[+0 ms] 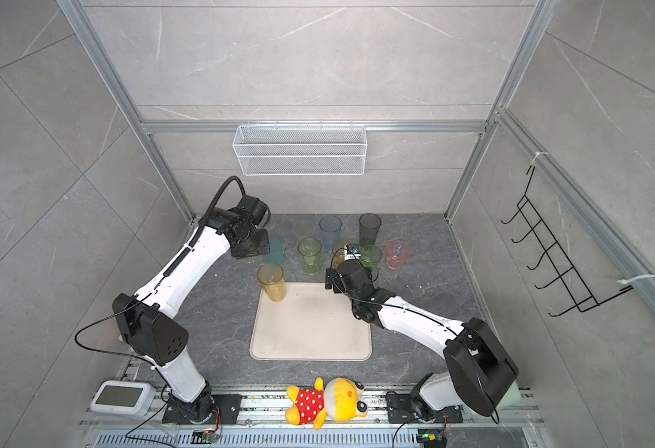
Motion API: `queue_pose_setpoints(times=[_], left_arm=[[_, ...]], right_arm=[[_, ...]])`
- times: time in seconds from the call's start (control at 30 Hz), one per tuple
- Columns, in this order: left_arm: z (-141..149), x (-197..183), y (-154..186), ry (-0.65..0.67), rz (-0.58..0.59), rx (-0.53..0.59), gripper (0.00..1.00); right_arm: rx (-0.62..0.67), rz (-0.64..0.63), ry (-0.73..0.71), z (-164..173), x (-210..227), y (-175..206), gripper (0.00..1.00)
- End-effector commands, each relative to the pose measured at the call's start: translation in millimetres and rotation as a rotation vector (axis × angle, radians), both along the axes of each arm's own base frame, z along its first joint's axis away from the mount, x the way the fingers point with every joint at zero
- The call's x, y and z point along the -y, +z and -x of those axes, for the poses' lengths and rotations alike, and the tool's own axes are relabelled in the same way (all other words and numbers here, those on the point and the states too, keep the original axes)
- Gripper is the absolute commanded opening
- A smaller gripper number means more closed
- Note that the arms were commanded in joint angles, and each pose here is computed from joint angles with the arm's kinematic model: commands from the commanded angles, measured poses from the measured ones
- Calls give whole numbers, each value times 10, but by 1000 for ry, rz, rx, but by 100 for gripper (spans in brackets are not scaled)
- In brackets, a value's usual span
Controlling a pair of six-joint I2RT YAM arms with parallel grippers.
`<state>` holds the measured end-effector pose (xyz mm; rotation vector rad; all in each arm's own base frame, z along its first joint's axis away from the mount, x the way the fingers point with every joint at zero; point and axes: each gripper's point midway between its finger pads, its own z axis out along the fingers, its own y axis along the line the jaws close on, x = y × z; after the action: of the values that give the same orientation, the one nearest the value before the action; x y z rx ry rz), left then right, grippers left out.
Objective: Place the glasses into the tray
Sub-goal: Place the glass on the tray.
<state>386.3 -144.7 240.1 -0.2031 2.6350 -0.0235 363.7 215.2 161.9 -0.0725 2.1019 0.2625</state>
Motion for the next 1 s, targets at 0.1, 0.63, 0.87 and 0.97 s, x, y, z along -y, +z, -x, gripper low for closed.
queue_pose_setpoints(times=[0.1, 0.63, 0.87, 0.97], left_arm=[[-128, -29, 226, -8, -17, 57, 53], [-661, 382, 416, -55, 100, 152, 55], [-894, 561, 277, -45, 160, 161, 55], [-1010, 621, 174, -23, 176, 164, 55]], right_arm=[[17, -14, 2, -17, 0, 82, 100], [23, -10, 0, -12, 12, 98, 100], [21, -9, 2, -13, 7, 97, 100], [17, -8, 3, -22, -4, 86, 100]])
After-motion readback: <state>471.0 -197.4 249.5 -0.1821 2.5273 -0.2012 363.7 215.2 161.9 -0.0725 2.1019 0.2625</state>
